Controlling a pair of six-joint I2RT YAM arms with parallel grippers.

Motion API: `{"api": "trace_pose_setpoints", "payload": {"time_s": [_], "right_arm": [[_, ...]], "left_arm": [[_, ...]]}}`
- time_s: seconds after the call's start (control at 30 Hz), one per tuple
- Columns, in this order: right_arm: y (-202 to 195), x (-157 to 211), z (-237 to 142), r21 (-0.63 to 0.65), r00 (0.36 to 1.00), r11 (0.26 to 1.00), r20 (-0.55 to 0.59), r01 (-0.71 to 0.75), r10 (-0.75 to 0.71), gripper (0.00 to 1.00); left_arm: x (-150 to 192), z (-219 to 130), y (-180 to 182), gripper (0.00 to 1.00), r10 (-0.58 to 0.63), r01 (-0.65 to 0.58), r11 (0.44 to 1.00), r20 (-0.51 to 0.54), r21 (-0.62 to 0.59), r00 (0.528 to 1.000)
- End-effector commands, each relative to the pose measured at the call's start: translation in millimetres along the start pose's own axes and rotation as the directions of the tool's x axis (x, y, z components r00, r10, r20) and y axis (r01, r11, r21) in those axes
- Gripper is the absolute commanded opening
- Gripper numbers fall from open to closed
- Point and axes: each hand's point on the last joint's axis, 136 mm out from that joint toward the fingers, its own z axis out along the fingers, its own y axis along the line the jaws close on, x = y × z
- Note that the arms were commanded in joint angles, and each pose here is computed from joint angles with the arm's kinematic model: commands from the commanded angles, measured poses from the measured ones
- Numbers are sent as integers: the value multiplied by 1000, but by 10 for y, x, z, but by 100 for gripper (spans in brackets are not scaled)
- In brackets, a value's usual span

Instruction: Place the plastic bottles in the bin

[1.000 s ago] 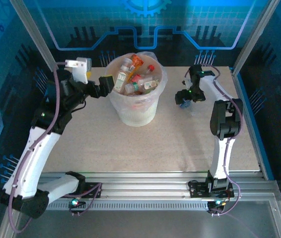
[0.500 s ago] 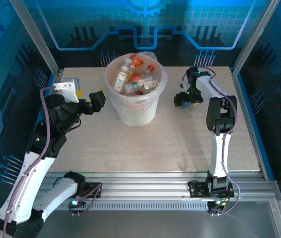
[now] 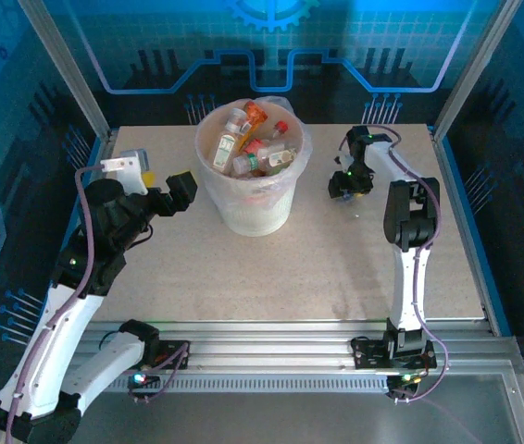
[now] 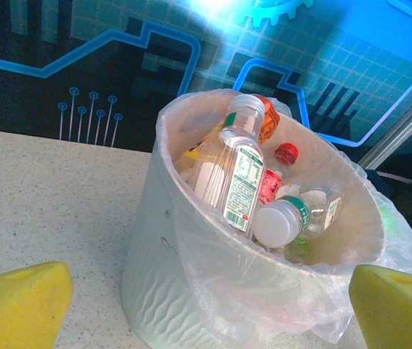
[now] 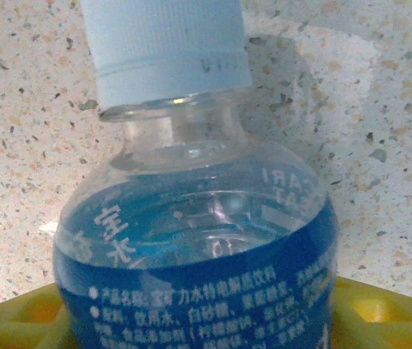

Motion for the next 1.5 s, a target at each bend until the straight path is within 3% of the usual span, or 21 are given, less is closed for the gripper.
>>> {"api": "trace_pose_setpoints", "payload": {"time_s": [0.0, 0.2, 0.37, 0.57, 0.7, 0.9, 1.3, 1.47], "right_arm": [[83, -7, -291, -22, 998, 999, 56, -37, 39, 52], [197, -35, -1018, -55, 968, 994, 225, -98, 108, 45], [421, -76, -1893, -86, 899, 996, 434, -26, 61, 44], [829, -130, -2882, -23, 724, 984, 680, 175, -113, 44], [1173, -183, -3343, 60, 578, 940, 775, 335, -256, 44], [1657, -354, -3575, 178, 410, 848, 814, 500, -412, 44], [2478, -639, -3546, 304, 200, 669, 799, 678, -567, 42], [2654, -749, -3403, 339, 169, 622, 772, 706, -613, 42]], "left_arm": [[-33, -42, 40, 99, -20, 20, 1000, 21, -15, 1000], [-25, -66, 44, 99, -16, 16, 1000, 23, -15, 1000], [-16, -64, 25, 99, -13, 13, 1000, 18, -4, 1000], [-8, -41, 18, 99, -13, 13, 1000, 20, 3, 1000], [-20, -38, -1, 99, -14, 13, 1000, 22, 12, 1000], [-54, -64, -17, 99, -15, 15, 1000, 28, 16, 999], [-79, -105, -28, 99, -18, 18, 1000, 27, 16, 999], [-60, -100, -23, 99, -18, 17, 1000, 18, 13, 1000]]}}
